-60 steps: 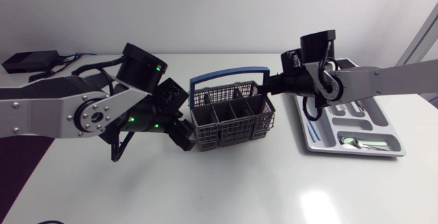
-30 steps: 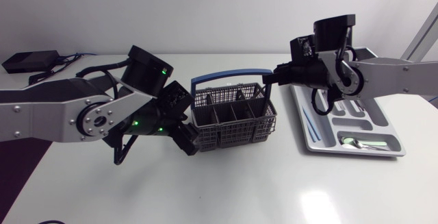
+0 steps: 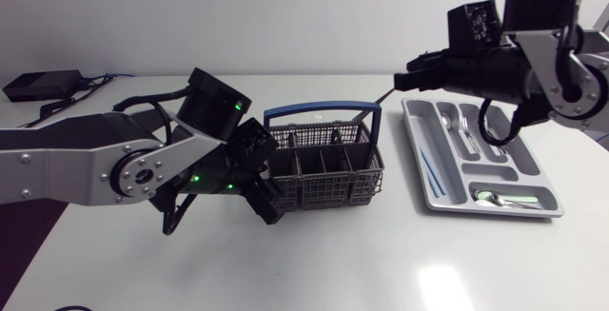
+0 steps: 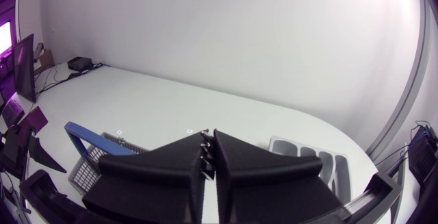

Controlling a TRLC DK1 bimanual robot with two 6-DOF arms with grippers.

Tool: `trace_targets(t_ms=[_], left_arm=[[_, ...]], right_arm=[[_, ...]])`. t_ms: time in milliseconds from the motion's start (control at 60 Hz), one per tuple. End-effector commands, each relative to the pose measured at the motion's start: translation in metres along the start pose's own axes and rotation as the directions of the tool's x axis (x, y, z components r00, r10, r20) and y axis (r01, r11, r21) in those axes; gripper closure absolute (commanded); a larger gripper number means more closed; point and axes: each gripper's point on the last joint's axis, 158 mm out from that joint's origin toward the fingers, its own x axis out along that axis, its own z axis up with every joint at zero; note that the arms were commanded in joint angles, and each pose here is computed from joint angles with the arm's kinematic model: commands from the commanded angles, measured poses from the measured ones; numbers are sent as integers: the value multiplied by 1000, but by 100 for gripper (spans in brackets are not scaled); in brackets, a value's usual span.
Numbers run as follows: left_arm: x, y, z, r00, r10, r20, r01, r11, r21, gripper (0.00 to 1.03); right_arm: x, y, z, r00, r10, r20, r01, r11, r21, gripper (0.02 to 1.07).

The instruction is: Unload the cutlery basket into the drawer organizer.

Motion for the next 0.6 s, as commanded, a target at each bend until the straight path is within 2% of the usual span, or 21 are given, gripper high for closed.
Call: trace_targets(t_ms=[0,283,450,583], left_arm=[[-7,1,16,999,9,36,-9,1000,-1,41],[-26,-2,68,984,15,178,-28,997,74,41],[-33,-10,92,972,3,236,-36,990,136,40],[-32,-25,97,969,-56,240,7,980,199,40]], right_arm=[[-15,-15,5,999,-36,26,37,999,-27,101],[-58,-54,14,994,-77,81,77,997,-1,101],[-83,-55,8,995,-39,88,40,999,-5,101],[-99,-47,-5,997,17,76,-16,1000,-23,101]])
